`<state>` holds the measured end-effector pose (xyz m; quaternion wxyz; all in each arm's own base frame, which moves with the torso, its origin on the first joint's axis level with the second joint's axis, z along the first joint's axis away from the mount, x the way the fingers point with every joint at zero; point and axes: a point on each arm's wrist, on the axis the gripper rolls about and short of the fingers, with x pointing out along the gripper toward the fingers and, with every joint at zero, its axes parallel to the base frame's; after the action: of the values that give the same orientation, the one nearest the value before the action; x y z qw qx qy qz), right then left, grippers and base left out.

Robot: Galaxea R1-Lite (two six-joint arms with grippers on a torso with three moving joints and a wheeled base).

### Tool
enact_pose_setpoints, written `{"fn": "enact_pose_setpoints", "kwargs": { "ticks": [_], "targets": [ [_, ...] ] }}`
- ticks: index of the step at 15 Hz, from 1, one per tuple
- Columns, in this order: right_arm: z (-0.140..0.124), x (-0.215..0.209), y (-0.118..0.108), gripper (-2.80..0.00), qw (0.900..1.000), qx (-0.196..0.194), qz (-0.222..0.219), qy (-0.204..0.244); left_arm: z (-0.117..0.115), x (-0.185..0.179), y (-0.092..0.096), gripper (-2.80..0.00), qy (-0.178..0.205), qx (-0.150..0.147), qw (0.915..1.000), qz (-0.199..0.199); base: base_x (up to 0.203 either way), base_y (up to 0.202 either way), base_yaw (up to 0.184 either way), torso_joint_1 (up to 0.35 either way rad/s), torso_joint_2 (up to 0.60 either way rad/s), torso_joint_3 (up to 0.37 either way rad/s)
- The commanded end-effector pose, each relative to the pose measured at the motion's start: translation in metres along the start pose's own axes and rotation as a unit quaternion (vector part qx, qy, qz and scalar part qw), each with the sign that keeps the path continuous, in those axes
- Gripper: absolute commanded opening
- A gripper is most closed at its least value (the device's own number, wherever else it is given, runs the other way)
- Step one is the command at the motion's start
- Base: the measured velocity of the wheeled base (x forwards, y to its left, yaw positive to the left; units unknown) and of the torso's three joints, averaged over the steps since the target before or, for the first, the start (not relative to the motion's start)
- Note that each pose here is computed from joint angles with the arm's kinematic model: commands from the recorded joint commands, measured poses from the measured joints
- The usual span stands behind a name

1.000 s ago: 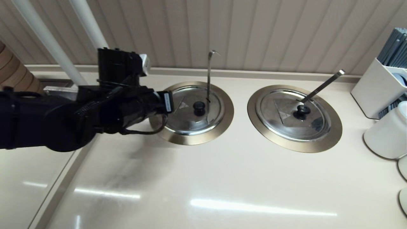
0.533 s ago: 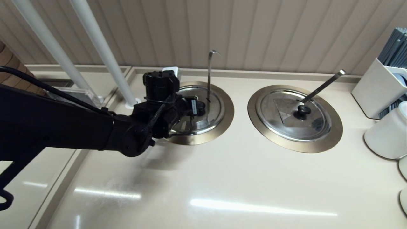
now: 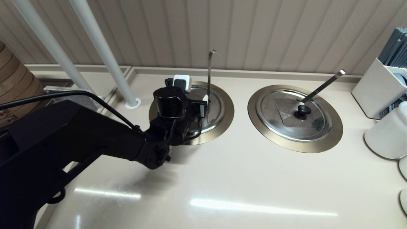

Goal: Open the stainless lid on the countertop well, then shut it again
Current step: Open the lid

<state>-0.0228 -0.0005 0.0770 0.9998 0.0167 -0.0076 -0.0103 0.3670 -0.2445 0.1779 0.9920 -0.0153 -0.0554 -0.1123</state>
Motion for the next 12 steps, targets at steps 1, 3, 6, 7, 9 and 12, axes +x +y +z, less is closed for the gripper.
{"fn": "enact_pose_setpoints", "kwargs": {
  "ticks": [1,3,6,7,9,12],
  "targets": [
    [-0.001,0.0,0.0,-2.8,1.0,0.0,0.0,0.003,-0.016,0.002,-0.006,0.0,0.01,0.004,0.9999,-0.005,0.0,0.0,0.0,0.0,0.0,0.0],
    [-0.001,0.0,0.0,-2.8,1.0,0.0,0.0,0.003,-0.02,0.002,-0.008,0.0,0.013,0.005,0.9999,-0.005,0.0,0.0,0.0,0.0,0.0,0.0],
    [-0.001,0.0,0.0,-2.8,1.0,0.0,0.0,0.003,-0.021,0.002,-0.008,0.0,0.013,0.001,0.9999,-0.004,0.0,0.0,0.0,0.0,0.0,0.0],
    [-0.001,0.0,0.0,-2.8,1.0,0.0,0.0,0.003,-0.026,0.004,-0.009,0.0,0.017,-0.003,0.9998,0.0,0.0,0.0,0.0,0.0,0.0,0.0],
    [-0.001,0.0,0.0,-2.8,1.0,0.0,0.0,0.003,-0.037,0.006,-0.009,0.0,0.027,0.0,0.9996,0.002,0.0,0.0,0.0,0.0,0.0,0.0],
    [-0.001,0.0,0.0,-2.8,1.0,0.0,0.0,0.003,-0.044,0.008,-0.01,0.0,0.021,0.0,0.9997,0.011,0.0,0.0,0.0,0.0,0.0,0.0]
  ]
}}
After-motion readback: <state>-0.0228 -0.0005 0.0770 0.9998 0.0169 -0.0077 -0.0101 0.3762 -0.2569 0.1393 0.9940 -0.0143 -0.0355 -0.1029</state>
